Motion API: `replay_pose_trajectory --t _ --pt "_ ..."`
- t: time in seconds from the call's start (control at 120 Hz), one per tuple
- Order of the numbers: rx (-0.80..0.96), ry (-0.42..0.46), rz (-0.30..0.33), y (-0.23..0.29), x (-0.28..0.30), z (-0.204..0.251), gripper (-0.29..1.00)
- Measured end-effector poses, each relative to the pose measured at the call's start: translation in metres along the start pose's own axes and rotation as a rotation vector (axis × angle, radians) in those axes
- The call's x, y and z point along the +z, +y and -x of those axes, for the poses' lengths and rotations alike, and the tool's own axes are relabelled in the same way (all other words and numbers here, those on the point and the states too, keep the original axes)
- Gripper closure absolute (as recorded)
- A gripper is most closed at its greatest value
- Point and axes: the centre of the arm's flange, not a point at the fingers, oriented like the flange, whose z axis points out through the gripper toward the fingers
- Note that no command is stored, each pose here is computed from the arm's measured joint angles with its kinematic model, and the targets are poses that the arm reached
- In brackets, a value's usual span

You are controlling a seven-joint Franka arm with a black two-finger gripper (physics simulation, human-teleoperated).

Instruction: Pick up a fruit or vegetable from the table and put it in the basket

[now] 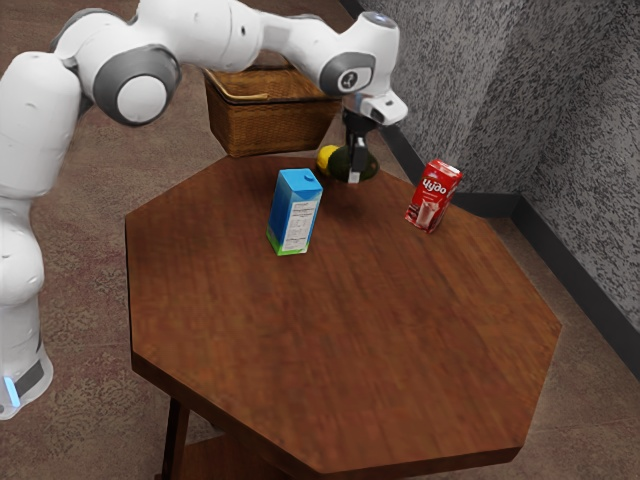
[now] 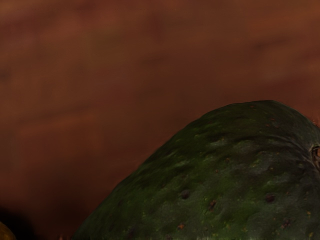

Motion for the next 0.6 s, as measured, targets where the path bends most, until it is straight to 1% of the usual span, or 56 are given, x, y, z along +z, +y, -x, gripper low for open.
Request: replay_pose_trajectory --t 0.067,0.092,0.133,0.192,0.308,0.392,0.508,0.6 --pt "-0.007 0.042 -0.038 0.002 -0.05 0.009 0.53" --pt "-0.013 0.057 -0.053 0.001 -0.071 0.015 0.51" --pt "-0.037 0.075 -0.078 -0.006 -0.104 0.029 0.52" --pt "-0.086 0.08 -0.1 -0.024 -0.131 0.053 0.54" --pt "-0.211 0.073 -0.123 -0.074 -0.161 0.105 0.45" --pt "-0.256 0.084 -0.127 -0.091 -0.18 0.122 0.39" --pt "-0.316 0.084 -0.115 -0.115 -0.188 0.148 0.31" --pt "-0.379 0.067 -0.108 -0.142 -0.184 0.176 0.31"
